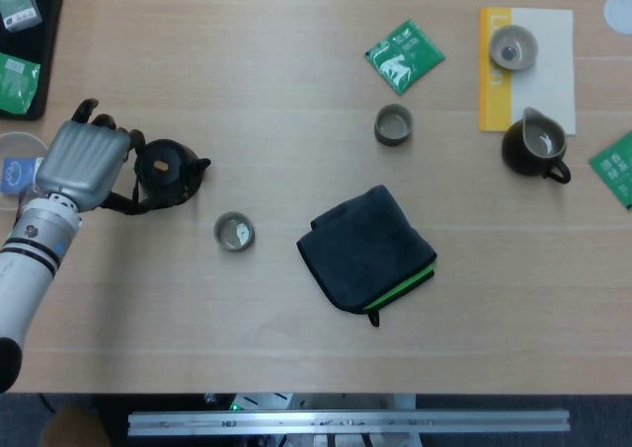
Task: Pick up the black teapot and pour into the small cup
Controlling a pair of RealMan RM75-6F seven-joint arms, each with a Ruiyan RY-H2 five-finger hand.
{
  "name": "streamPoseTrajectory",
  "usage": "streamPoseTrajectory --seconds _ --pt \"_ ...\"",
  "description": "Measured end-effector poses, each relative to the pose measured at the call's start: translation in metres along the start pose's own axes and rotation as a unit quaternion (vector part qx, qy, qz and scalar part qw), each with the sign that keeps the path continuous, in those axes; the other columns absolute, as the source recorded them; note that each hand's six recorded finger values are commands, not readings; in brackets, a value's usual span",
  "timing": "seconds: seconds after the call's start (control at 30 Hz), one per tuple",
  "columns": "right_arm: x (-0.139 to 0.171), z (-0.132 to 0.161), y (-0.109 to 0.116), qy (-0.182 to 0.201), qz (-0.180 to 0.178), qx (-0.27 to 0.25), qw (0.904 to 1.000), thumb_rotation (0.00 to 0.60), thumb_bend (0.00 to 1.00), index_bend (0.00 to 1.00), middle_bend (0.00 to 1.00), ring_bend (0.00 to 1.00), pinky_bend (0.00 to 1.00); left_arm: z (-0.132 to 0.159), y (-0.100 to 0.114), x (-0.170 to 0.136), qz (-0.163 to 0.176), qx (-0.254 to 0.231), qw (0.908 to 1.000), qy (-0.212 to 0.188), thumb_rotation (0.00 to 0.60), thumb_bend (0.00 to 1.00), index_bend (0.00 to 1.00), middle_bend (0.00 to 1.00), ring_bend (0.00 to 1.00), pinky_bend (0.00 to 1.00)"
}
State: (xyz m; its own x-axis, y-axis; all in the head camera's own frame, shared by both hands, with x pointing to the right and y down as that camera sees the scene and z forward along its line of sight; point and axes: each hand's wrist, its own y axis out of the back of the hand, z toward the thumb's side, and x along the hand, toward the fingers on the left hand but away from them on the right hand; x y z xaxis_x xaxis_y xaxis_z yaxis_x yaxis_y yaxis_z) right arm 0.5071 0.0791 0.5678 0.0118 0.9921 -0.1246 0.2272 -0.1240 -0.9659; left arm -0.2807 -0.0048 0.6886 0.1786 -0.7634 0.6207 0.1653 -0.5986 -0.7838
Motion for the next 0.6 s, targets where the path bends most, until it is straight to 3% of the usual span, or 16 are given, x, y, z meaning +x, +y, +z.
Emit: streamPoseTrajectory --seconds 0.1,0.27,0.6 --pt "0.0 0.0 0.001 0.0 -0.001 0.0 1.0 0.6 0.18 0.46 0.42 0.29 0.32 -0.002 0.002 -0.001 0.009 -0.013 0.9999 0.002 0.361 0.17 0.34 0.41 0.22 0.08" --pt "0.0 0.0 0.0 0.0 0.0 0.0 1.0 0.6 0.19 0.46 0.42 0.28 0.32 -0.004 -0.003 -0.004 0.013 -0.027 0.9995 0.004 0.363 0.17 0.22 0.34 0.21 0.08" --pt "0.0 -0.002 -0.002 -0.001 0.004 -0.001 1.0 0.6 0.19 0.46 0.42 0.28 0.32 -0.003 -0.017 -0.01 0.002 -0.038 0.9992 0.008 0.361 0.17 0.22 0.33 0.22 0.08"
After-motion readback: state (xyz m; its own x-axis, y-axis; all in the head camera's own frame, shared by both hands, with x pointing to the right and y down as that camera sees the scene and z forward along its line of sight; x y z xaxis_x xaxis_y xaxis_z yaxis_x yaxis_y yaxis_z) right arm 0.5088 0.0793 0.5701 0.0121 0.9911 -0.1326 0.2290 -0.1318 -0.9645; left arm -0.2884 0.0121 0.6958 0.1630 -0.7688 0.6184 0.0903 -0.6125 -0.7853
